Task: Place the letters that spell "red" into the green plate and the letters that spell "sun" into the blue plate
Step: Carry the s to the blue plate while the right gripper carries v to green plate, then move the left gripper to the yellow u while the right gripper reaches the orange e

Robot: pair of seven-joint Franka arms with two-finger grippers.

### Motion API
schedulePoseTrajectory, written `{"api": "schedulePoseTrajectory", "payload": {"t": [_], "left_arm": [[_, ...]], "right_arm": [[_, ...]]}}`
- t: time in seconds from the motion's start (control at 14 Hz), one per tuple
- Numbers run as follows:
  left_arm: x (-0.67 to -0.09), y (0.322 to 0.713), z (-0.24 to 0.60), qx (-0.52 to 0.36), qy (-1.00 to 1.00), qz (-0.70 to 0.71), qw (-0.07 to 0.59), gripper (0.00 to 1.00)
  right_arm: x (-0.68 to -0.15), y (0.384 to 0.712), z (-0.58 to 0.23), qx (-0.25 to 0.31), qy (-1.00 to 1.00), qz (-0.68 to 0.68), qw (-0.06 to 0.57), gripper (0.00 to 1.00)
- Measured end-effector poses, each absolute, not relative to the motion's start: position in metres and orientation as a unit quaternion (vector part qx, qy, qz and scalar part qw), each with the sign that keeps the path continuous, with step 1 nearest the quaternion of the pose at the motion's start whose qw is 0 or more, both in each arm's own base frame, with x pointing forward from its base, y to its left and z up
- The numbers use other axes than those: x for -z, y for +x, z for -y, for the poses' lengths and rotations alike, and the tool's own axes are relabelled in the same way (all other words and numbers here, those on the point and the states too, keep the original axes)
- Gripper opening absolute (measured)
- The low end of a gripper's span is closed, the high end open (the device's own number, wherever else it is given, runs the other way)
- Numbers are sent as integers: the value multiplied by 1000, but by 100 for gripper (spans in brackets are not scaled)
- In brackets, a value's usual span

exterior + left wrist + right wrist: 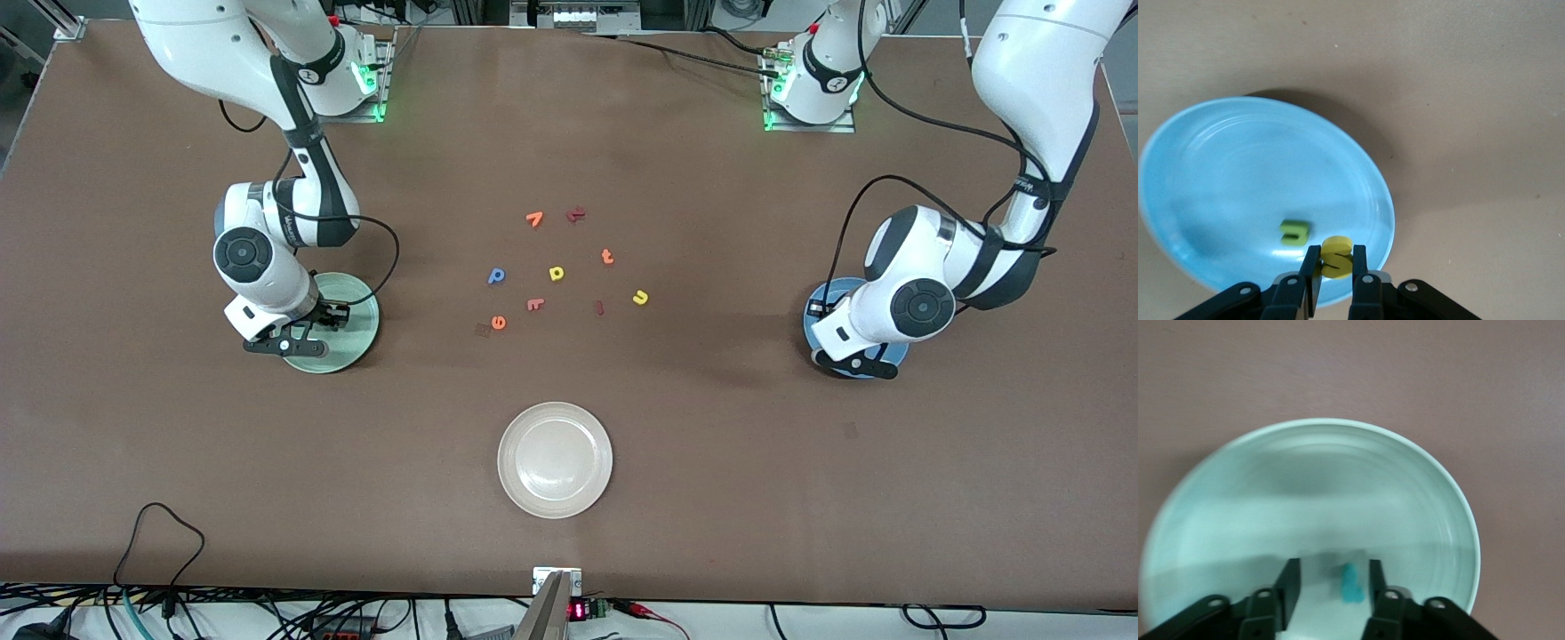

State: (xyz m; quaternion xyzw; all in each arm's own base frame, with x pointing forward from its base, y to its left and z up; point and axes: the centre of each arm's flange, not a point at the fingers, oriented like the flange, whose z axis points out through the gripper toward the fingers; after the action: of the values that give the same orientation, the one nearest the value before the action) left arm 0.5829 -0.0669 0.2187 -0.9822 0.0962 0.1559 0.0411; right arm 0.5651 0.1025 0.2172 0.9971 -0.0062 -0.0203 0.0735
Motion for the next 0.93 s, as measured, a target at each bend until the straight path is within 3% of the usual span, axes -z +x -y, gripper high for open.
{"api": "schedulePoseTrajectory", "payload": {"t": [0.07,0.21,0.29,0.36,0.43,0.71,0.86,0.93], "left_arm": [[-212,582,65,-157,-982,-95,37,22],[-209,582,64,-158,-982,-93,35,33],[-212,583,67,-155,-983,-95,34,45],[-216,585,72,-151,-983,-99,33,56],[-222,586,80,-145,-983,-105,32,67],[-250,585,137,-120,-982,-146,17,100],[-264,574,193,-106,-983,-149,12,100],[-265,563,224,-105,-983,-150,15,100]], "right_arm": [[-238,566,-117,30,997,0,69,66],[-277,559,-164,39,997,-31,60,87],[-289,551,-193,35,997,-47,56,98],[-292,541,-221,33,997,-57,50,98],[-288,530,-245,39,997,-59,37,93],[-261,492,-313,60,995,-80,30,45],[-251,490,-325,40,997,-55,29,27],[-247,493,-328,27,998,-42,27,27]]}}
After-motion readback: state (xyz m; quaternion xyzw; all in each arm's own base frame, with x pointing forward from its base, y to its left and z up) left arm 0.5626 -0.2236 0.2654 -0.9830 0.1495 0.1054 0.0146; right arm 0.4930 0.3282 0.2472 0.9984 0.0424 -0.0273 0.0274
